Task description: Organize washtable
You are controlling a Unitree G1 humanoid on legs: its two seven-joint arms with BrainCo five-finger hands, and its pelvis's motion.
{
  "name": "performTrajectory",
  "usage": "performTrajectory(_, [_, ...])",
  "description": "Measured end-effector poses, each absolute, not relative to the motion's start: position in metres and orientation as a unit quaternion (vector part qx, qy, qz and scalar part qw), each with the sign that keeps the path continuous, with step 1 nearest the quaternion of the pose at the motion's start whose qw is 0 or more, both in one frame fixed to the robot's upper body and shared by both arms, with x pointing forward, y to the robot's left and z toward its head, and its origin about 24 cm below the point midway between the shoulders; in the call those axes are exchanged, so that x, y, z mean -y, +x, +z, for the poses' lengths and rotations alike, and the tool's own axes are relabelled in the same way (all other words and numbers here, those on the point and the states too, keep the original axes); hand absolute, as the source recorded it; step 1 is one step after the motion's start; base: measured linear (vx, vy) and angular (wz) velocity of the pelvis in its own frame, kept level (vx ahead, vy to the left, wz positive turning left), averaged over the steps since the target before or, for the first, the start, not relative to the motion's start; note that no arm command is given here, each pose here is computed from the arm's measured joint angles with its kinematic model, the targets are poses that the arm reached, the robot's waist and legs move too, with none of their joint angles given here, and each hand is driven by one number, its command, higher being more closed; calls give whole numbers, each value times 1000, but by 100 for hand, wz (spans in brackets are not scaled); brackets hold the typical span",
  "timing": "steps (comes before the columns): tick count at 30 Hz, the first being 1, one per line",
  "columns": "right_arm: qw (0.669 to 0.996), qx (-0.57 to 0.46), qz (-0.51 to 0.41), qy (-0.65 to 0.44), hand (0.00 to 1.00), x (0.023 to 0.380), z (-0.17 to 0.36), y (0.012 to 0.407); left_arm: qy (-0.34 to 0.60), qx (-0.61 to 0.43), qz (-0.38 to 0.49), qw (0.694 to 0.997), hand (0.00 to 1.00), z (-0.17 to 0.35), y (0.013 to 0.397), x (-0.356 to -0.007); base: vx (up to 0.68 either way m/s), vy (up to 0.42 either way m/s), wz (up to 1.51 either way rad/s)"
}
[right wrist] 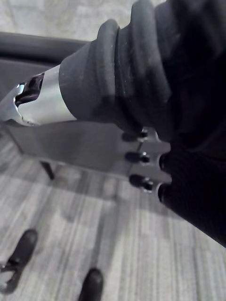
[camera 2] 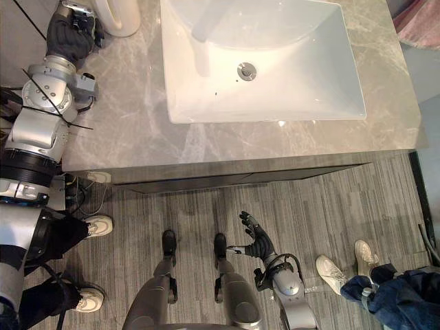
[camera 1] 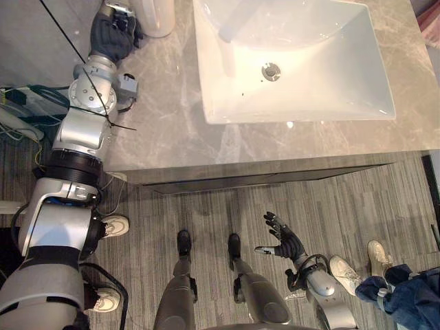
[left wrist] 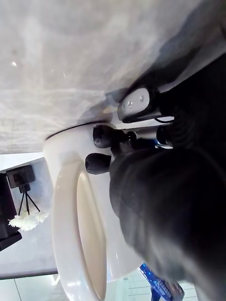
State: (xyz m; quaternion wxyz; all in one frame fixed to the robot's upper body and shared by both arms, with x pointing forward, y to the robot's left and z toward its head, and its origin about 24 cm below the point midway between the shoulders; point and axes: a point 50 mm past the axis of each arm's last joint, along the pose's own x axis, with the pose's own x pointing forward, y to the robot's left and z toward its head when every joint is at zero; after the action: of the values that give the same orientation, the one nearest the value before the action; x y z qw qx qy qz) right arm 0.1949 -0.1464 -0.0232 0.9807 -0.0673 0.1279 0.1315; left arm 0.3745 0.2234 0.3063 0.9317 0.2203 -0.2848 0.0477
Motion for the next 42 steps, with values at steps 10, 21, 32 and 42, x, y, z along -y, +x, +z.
performTrajectory(10, [981,-127,131,-67,0,147,-23,195,198,312,65,927,100,336,374,-223,12,8,-1])
performTrajectory(21, [981,-127,130,-67,0,147,-24,193,197,308,68,928,100,334,375,-224,0,0,0])
performTrajectory(32, [981,-128,129,-66,0,147,-25,190,188,297,78,933,100,328,379,-225,0,0,0])
performTrajectory(42, [982,-127,122,-66,0,151,-24,190,180,288,65,938,100,321,383,-216,1,8,-5])
